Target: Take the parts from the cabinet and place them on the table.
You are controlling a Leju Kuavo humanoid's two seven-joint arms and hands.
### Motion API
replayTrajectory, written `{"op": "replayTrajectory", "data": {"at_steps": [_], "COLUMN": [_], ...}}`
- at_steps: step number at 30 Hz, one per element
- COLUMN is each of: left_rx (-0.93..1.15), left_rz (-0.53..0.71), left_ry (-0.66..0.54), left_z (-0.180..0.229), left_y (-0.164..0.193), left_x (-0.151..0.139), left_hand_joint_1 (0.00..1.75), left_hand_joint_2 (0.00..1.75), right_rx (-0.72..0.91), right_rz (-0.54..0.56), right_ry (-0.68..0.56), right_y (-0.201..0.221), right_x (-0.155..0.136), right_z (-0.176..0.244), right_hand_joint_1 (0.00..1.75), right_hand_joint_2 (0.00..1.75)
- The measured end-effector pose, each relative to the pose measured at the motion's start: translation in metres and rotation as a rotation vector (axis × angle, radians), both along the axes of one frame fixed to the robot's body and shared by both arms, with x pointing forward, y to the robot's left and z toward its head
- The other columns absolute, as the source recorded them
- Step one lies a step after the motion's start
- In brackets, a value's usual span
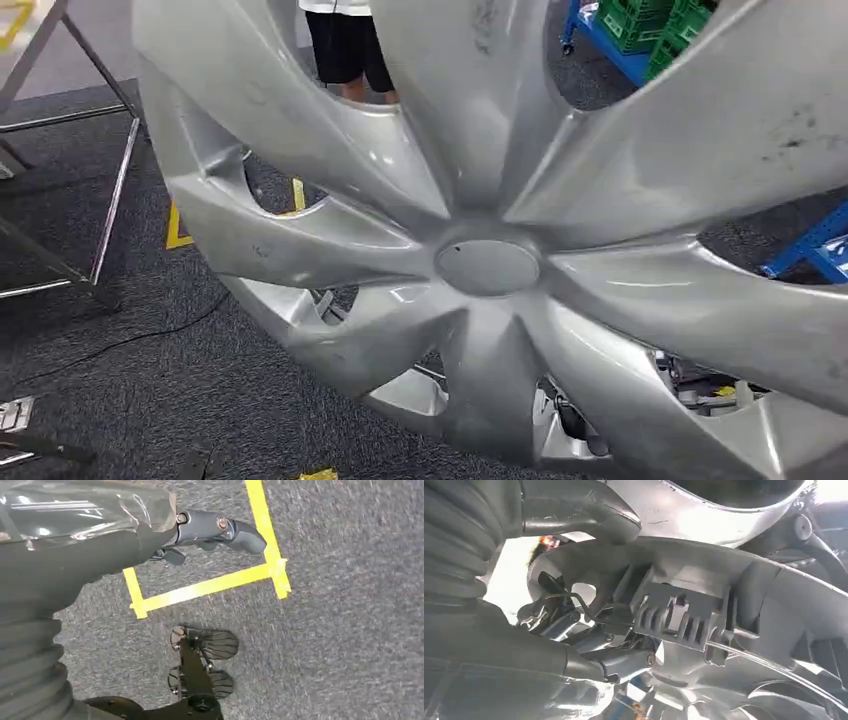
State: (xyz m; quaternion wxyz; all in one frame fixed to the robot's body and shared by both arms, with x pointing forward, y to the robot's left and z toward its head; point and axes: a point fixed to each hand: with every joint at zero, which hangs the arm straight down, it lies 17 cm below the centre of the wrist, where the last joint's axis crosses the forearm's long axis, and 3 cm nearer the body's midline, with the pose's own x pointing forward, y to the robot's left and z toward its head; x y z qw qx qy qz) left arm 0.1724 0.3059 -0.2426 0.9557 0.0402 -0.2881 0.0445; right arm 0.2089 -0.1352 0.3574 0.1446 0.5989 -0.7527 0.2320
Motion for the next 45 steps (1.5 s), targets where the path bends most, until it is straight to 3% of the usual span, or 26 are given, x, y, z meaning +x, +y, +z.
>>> {"op": "replayTrajectory", "data": {"at_steps": [10,29,45], "left_rx": [-0.007,-0.010,-0.001], "left_rz": [0.009,0.011,-0.004], "left_ry": [-0.012,0.017,0.007], "left_z": [0.002,-0.002,0.002], "left_y": [-0.002,-0.004,-0.002], "left_x": [0.005,-0.013,-0.005], "left_hand_joint_1": [0.00,0.00,0.00], "left_hand_joint_2": [1.75,1.75,1.75], "right_rx": [0.006,-0.001,-0.001], "right_rz": [0.002,0.003,0.008], "right_ry": [-0.003,-0.004,0.003], "right_y": [0.000,0.002,0.002], "right_x": [0.000,0.000,0.000], "right_z": [0.001,0.001,0.003], "right_hand_joint_1": [1.75,1.75,1.75], "right_hand_joint_2": [1.75,1.75,1.75]}}
